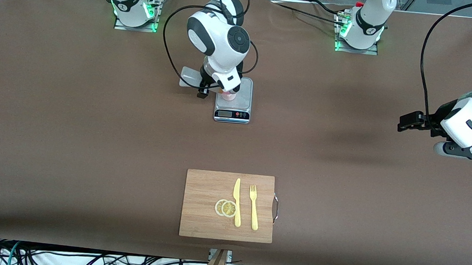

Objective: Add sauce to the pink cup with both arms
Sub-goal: 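Carry the bottle with the right gripper back beside the scale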

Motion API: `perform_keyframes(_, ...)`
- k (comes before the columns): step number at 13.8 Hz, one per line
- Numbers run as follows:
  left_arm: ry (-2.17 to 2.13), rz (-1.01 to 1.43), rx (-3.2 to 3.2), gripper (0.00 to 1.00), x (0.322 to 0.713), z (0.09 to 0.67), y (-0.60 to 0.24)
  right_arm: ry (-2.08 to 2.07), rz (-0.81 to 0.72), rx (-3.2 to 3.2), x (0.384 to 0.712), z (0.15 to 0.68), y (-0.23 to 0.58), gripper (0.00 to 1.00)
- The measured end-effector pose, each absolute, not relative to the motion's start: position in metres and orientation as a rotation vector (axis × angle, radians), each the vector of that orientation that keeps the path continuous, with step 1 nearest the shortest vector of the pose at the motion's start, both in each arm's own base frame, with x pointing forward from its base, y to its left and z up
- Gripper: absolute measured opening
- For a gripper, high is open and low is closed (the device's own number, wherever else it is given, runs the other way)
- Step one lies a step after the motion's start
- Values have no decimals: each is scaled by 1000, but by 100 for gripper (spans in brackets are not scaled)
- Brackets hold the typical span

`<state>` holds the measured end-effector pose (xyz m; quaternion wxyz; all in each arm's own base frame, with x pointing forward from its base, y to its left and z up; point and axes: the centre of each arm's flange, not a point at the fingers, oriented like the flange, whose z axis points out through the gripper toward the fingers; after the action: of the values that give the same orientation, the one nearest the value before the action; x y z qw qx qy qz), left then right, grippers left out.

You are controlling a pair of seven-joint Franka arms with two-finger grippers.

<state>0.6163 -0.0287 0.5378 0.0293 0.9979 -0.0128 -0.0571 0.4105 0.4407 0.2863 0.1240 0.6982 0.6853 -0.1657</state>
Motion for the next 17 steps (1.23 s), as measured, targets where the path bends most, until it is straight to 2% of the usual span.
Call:
perform_keyframes(4,-40,-176,3078,100,616,538,-29,2024,-436,2063,415,295,432,26)
perform_keyframes(9,-40,-176,3078,100,616,538,-29,2091,-364,2121,418,333,427,26)
perform_keyframes(12,-40,-176,3078,100,616,538,-29,2175,-324,2179,443,340,397,26)
perform_keyframes(17,-40,-176,3078,100,616,538,-29,2413,-118,2363,484,344,319,26)
